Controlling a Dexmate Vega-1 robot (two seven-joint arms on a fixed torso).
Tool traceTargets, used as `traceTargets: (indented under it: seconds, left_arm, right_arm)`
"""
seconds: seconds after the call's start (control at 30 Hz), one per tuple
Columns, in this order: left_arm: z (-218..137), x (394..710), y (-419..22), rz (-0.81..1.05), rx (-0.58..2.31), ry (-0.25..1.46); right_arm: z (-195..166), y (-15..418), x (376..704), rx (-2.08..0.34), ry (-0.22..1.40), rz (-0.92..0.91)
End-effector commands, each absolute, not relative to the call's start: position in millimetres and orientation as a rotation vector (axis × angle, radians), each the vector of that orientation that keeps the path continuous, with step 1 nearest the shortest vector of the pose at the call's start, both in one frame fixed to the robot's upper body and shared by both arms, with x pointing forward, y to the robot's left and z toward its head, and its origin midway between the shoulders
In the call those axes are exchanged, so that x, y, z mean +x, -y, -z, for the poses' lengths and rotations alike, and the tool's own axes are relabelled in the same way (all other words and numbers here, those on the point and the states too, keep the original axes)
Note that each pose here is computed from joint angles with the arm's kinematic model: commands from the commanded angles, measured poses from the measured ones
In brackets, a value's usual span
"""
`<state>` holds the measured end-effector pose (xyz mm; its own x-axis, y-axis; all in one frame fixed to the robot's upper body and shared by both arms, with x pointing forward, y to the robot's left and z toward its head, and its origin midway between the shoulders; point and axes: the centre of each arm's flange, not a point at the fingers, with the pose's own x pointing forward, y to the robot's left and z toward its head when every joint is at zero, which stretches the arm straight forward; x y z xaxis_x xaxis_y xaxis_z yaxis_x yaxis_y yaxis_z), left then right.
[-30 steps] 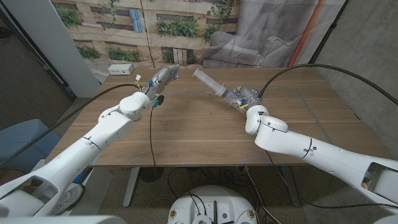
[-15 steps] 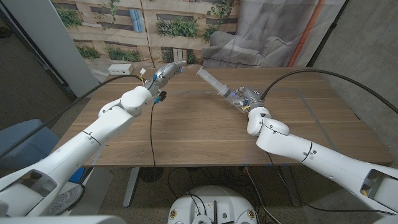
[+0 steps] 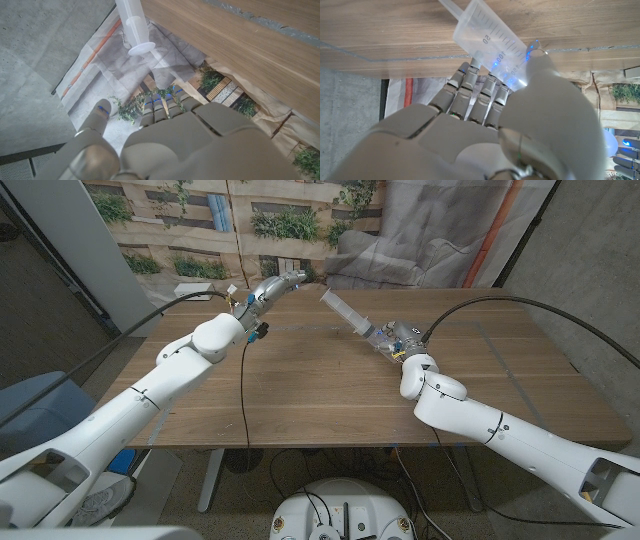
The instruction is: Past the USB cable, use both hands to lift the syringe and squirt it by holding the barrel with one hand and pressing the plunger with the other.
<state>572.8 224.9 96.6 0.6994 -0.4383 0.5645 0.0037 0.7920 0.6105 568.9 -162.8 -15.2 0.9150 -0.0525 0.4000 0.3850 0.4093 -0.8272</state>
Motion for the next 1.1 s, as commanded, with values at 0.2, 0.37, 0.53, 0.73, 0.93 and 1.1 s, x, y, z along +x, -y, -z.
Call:
traceTargets:
  seconds: [0.2,0.37,0.53,0.73,0.93,1.1]
  left_arm:
    - [-95,583,-215,0.346,0.666,0.775]
    - [-98,588,-203,0.378,0.696,0.787]
    - [-104,590,-195,0.394,0.742,0.792]
    - [-110,590,-191,0.401,0.761,0.806]
    - [-113,592,-189,0.401,0.769,0.807]
    - [-116,591,-188,0.400,0.785,0.815]
  right_arm:
    - [12,164,568,-1.116,0.372,0.306]
    - [9,162,568,-1.101,0.389,0.314]
    - [6,161,570,-1.090,0.407,0.320]
    - [4,162,571,-1.086,0.416,0.325]
    - [2,163,572,-1.077,0.418,0.334]
    - [0,162,573,-1.069,0.429,0.340]
